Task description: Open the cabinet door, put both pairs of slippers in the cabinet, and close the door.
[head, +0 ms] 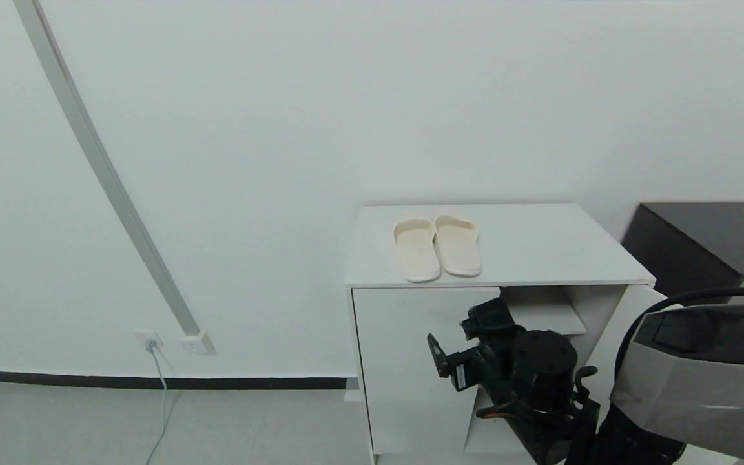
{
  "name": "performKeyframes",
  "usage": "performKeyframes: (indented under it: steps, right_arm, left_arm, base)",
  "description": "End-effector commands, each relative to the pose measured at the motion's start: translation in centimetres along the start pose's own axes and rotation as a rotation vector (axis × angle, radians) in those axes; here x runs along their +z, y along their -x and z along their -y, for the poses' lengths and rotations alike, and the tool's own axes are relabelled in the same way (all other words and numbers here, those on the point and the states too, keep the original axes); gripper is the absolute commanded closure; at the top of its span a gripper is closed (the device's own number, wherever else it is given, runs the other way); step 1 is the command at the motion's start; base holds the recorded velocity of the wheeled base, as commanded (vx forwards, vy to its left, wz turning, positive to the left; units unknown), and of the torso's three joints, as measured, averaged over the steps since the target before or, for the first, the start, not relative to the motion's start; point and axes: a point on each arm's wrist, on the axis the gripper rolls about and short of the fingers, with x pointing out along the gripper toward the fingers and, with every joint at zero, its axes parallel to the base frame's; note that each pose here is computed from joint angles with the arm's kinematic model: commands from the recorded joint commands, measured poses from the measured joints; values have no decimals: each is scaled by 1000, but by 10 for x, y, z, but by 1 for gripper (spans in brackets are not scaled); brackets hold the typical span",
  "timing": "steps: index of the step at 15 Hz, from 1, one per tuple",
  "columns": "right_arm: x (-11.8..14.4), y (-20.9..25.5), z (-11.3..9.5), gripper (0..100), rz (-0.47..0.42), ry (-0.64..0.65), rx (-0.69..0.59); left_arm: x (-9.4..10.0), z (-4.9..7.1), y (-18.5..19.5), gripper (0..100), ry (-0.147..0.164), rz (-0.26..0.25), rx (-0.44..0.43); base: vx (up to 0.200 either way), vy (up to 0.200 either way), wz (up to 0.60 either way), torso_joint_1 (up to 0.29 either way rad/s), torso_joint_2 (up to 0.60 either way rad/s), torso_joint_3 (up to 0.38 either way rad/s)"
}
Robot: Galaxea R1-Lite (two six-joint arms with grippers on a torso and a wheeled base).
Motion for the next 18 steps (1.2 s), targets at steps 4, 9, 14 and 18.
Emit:
performKeyframes:
  steps: [4, 9, 14, 18]
  right_arm:
    - [119, 5, 20, 0, -77, -155, -31]
    - [123, -34, 13, 0, -149, -237, -71]
    - [102, -57, 4, 0, -137, -219, -75]
    - [97, -67, 5, 0, -140, -202, -85]
  left_arm:
    - [0, 0, 0, 100, 4, -1, 1]
    - [0, 0, 0, 100, 4, -1, 1]
    - [0, 0, 0, 100, 4, -1, 2]
    - [0, 0, 0, 100, 7, -3, 1]
  base:
    - [0, 0, 0, 0, 0, 0]
    - [0, 0, 0, 0, 0, 0]
    - [80, 0, 0, 1, 1, 0]
    - [200, 0, 0, 4, 2, 0]
